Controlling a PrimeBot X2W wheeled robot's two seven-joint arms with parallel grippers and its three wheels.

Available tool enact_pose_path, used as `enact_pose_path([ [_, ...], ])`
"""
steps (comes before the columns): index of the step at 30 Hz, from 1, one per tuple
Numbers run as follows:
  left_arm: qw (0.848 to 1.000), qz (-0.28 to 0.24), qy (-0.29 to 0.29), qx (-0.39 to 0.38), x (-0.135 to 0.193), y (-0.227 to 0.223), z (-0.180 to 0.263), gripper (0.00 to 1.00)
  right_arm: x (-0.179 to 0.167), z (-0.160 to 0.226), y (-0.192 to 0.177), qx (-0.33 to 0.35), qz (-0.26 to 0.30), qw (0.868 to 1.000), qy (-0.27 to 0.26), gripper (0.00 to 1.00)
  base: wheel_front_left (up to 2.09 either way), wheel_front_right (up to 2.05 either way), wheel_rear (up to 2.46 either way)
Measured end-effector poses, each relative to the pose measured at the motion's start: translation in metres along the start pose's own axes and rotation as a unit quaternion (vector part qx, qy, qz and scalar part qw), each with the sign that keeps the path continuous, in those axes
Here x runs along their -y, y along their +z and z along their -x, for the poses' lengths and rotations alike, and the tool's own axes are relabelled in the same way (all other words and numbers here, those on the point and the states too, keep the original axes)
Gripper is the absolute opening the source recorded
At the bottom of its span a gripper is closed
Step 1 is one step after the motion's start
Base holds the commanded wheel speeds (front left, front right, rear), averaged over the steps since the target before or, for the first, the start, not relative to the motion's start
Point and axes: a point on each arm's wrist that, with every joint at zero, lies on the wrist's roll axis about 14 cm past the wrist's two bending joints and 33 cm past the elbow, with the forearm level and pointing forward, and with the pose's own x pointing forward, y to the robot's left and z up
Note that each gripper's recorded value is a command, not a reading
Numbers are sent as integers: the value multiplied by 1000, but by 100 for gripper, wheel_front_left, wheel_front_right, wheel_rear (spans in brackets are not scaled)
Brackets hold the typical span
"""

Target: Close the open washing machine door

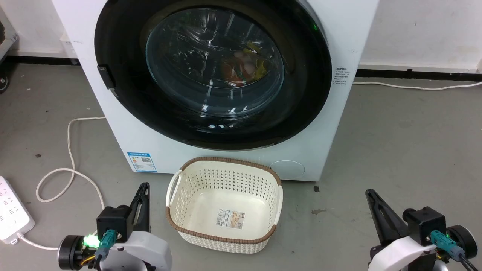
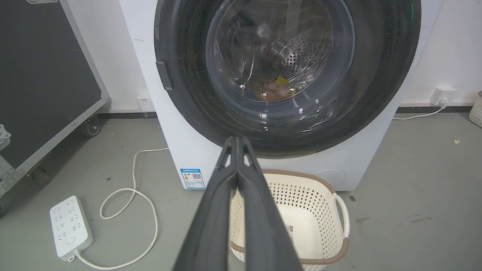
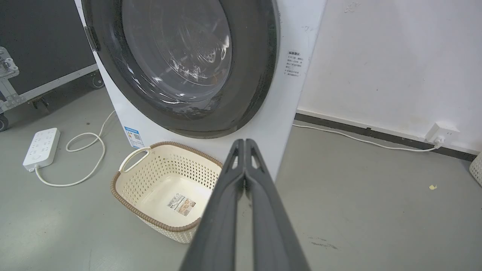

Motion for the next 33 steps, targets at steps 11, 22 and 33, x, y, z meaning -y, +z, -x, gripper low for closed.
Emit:
enact_pose_path([
  [11, 1000, 0, 0, 0, 0, 0, 0, 0, 0, 0, 0, 0, 0, 1000, 0, 0, 0, 0, 0],
  [22, 1000, 0, 0, 0, 0, 0, 0, 0, 0, 0, 0, 0, 0, 1000, 0, 0, 0, 0, 0],
  [33, 1000, 0, 0, 0, 0, 0, 0, 0, 0, 0, 0, 0, 0, 1000, 0, 0, 0, 0, 0],
])
